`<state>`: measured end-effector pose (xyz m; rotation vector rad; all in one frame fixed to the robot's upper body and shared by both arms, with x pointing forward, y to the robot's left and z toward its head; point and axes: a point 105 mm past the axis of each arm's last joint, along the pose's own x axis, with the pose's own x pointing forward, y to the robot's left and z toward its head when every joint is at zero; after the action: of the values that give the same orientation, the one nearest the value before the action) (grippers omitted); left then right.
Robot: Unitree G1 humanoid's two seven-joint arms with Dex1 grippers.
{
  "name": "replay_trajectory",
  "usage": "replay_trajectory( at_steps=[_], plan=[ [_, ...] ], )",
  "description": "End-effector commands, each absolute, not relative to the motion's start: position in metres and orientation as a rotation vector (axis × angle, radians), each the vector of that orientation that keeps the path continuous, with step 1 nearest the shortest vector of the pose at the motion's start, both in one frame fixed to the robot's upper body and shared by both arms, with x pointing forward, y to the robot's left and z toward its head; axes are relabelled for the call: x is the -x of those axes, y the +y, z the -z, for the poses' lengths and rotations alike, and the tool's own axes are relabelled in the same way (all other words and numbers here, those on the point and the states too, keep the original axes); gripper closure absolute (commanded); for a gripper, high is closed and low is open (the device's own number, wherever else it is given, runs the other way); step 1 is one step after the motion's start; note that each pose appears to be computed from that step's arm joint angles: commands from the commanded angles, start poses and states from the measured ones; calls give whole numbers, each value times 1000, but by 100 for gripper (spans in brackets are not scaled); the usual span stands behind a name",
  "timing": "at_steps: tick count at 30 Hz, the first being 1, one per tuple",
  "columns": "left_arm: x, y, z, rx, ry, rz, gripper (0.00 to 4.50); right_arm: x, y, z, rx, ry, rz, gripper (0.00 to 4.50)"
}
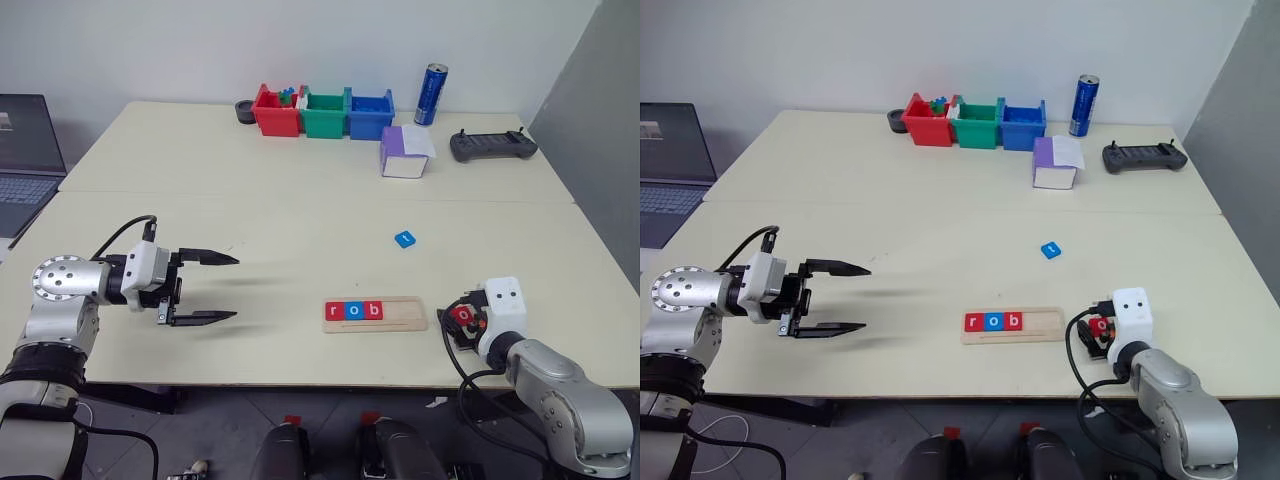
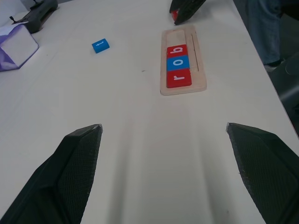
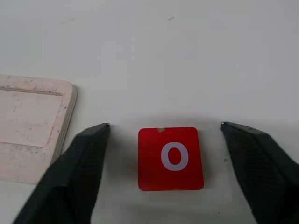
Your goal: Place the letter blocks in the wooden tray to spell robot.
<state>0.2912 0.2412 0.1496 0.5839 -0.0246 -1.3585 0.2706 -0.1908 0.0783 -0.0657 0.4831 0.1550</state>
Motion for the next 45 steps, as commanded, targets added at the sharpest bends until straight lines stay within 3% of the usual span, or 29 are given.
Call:
replay_trajectory(
  at_steps=[1,8,10,17,23,45],
  plan=[
    [-293,242,-159,-612,-50,1356,0,-274,-210,-100,95,413,-221,2],
    [-290,237,-158,-608,-67,1380,0,-264,-221,-150,239,361,-780,2],
    [-289,235,-158,-596,-75,1388,0,-260,-226,-149,335,422,-931,2],
    [-283,227,-159,-537,-103,1421,0,-268,-242,-117,650,556,-1183,2],
    [-284,224,-160,-519,-125,1416,0,-289,-239,-117,689,518,-1228,2],
    [-285,223,-166,-517,-152,1403,0,-286,-240,-102,725,576,-1313,2]
  ],
)
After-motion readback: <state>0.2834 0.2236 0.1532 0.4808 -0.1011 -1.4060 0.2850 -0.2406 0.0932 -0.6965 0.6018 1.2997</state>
